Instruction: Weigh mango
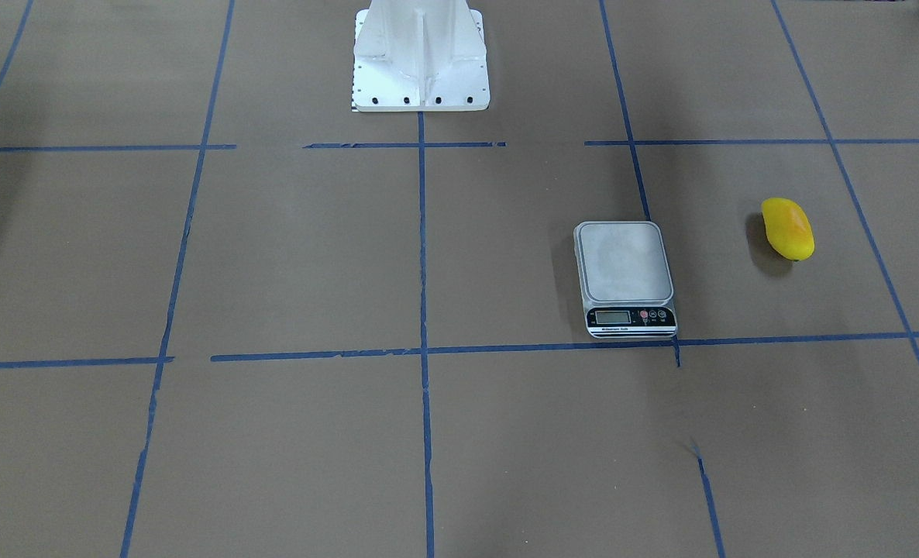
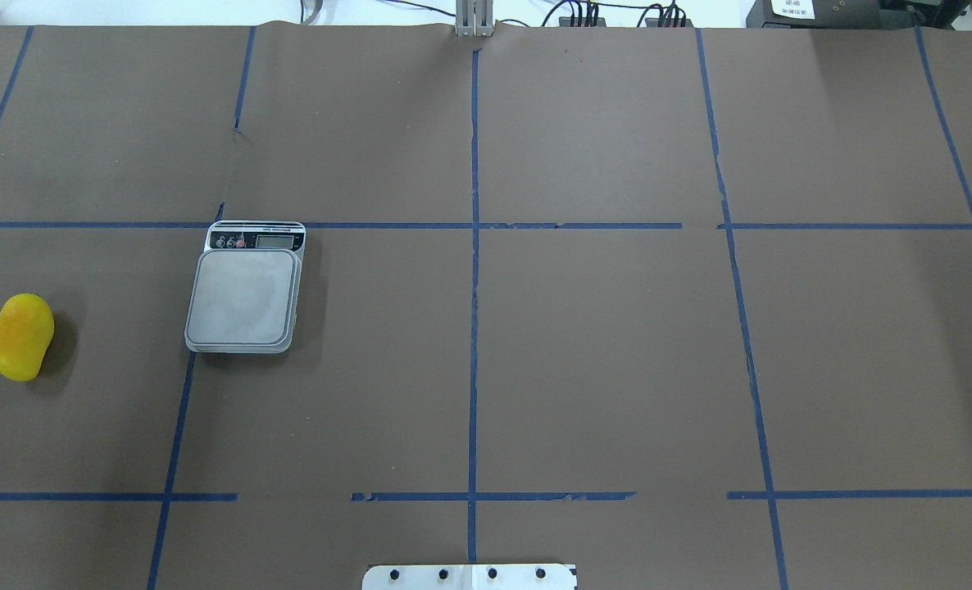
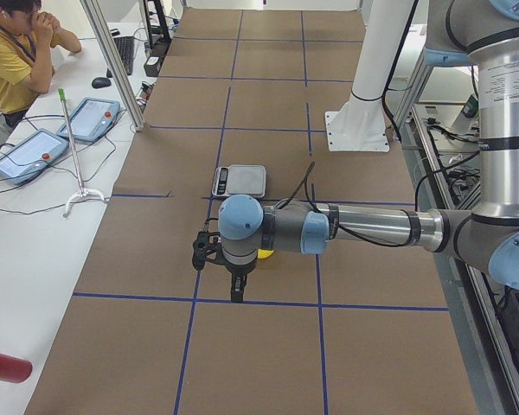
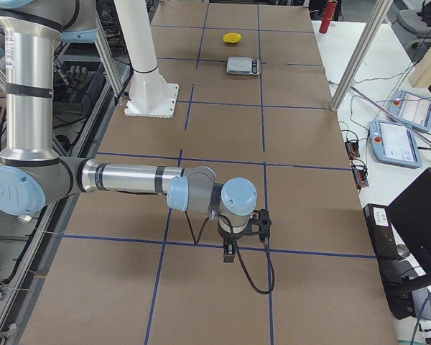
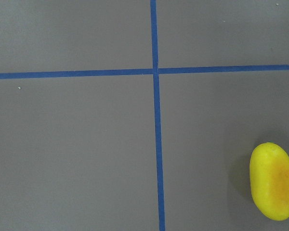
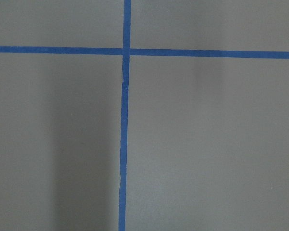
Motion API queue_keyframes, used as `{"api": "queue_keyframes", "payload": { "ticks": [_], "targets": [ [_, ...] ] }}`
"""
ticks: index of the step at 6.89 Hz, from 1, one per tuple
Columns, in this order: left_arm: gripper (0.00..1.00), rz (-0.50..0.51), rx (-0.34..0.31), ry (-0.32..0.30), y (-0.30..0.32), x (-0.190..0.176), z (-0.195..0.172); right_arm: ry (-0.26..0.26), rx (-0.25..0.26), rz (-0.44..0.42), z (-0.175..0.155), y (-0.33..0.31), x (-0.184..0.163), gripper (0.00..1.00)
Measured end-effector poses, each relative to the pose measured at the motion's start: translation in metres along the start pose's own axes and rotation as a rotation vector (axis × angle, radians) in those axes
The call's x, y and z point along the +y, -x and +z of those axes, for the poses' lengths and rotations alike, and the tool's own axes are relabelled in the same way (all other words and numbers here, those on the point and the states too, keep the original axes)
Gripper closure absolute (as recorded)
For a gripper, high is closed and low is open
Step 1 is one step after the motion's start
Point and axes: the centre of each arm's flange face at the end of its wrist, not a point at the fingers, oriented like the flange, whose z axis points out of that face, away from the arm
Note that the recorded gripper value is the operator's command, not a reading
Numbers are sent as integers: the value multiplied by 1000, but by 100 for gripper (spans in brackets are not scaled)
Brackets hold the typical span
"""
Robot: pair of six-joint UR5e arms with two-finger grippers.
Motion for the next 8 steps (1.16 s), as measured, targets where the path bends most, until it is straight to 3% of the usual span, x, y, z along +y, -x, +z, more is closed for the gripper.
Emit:
{"api": "queue_keyframes", "payload": {
  "ticks": [4, 6, 7, 8],
  "targets": [
    [0, 15, 4, -20, -5, -12, -5, 0, 0, 0, 0, 0, 0, 0],
    [0, 79, 11, -63, -9, -14, -1, 0, 0, 0, 0, 0, 0, 0],
    [0, 126, 19, -69, -28, -20, 10, 0, 0, 0, 0, 0, 0, 0],
    [0, 140, 30, -37, -58, -24, 31, 0, 0, 0, 0, 0, 0, 0]
  ]
}}
